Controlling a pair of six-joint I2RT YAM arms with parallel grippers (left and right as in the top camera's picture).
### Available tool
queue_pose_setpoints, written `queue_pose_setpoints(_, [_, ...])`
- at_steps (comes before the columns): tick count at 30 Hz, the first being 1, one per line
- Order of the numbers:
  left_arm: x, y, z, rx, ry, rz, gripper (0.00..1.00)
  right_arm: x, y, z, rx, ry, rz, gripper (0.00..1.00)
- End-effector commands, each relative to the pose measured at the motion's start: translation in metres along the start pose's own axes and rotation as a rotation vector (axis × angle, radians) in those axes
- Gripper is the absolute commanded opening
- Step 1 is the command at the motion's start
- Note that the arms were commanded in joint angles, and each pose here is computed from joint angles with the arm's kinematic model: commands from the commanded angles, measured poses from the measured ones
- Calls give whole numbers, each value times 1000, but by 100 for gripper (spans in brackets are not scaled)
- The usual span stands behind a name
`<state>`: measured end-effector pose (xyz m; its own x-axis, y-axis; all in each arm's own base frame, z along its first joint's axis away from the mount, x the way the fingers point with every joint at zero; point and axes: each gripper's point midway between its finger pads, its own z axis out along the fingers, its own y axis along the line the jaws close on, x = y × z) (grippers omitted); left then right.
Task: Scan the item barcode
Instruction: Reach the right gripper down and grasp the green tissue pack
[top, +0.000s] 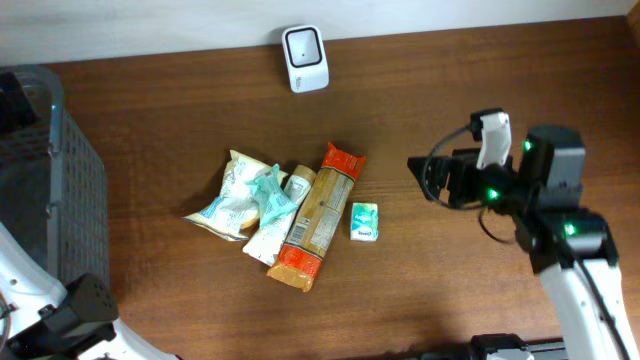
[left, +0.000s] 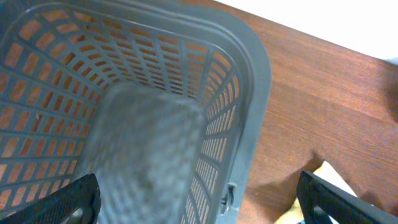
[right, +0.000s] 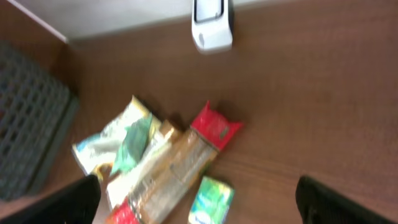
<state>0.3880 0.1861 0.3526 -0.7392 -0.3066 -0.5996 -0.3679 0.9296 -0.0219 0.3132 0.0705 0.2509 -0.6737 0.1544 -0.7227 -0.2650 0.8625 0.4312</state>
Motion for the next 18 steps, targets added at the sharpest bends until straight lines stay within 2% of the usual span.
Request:
queue_pose_setpoints(1, [-2,-1,-1,9,-9,15,99,-9,5,6,-39,58,40,98])
queue_pose_setpoints(5, [-2,-1,-1,9,-9,14,99,-6,9,25,-133,102,64,98])
queue_pose_setpoints(6, [-2,-1,-1,9,-9,14,99,4,8,36,-137,154,86,91])
queue_pose_setpoints(7, [-2,-1,-1,9,-9,14,99,25,8,52,-141,252,149,75])
queue_pose_setpoints(8, [-2,-1,-1,9,-9,14,99,52,1,70,-76,370,238,64])
queue_pose_setpoints(10, [-2,-1,-1,9,-9,15,99,104,-5,100,46,567,284,56])
queue_pose_setpoints(12, [-2,-1,-1,9,-9,14,99,142,0,121,94,700,276,55])
queue_pose_setpoints(14, [0,-1,-1,9,-3,14,99,164,-2,129,121,778,277,55])
queue_pose_setpoints(18, [1,-1,-1,9,2,14,99,174,-8,132,143,813,290,55])
